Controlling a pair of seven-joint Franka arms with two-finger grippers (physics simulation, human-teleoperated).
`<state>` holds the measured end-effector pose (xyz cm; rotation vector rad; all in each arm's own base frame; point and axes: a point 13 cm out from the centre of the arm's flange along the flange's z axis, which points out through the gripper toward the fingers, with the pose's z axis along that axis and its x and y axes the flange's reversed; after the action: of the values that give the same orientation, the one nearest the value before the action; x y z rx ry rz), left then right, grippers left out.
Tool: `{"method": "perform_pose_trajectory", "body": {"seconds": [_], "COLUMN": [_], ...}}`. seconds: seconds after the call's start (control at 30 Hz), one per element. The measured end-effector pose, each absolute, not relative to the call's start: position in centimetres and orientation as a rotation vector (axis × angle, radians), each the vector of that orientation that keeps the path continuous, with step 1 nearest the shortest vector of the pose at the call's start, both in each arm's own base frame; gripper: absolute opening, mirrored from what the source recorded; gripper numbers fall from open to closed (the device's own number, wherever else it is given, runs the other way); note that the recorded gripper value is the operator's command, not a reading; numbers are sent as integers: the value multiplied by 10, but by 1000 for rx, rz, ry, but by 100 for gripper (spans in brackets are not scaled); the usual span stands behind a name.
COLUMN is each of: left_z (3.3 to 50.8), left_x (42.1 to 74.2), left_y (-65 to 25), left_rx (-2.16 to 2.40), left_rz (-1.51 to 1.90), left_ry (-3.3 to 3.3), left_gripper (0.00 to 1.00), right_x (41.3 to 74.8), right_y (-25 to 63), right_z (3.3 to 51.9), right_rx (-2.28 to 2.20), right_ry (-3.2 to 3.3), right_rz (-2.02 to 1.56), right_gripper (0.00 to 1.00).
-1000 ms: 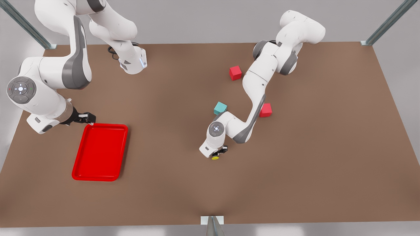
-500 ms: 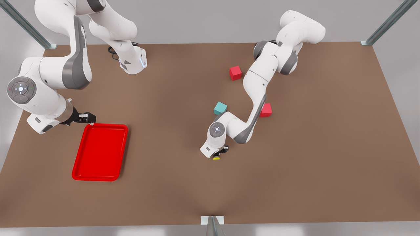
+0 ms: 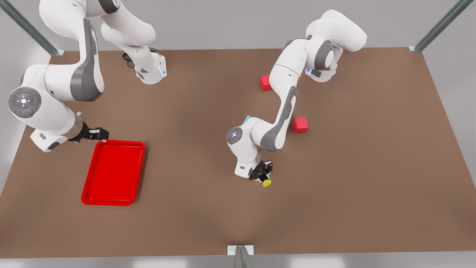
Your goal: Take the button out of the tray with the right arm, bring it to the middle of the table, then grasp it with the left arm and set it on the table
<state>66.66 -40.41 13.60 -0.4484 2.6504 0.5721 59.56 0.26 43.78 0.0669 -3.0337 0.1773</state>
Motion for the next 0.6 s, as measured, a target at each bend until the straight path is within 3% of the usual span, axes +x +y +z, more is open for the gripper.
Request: {"method": "perform_pose_trajectory", "body": {"seconds": [0.23, 0.4, 0.6], "left_z": [163, 151, 136], "left_x": [676, 677, 704], "left_y": [-303, -249, -195], "left_rx": [-760, -885, -928], "left_rz": [950, 996, 905], "left_ry": [2047, 1702, 1420], "left_gripper": [47, 47, 47], "right_x": [596, 596, 596], "right_y": [3, 3, 3], "right_z": [438, 438, 437], "right_rx": [67, 68, 68], "right_ry": [-3033, -3034, -3033], "right_rz": [177, 177, 177], "right_gripper": [100, 100, 100]}}
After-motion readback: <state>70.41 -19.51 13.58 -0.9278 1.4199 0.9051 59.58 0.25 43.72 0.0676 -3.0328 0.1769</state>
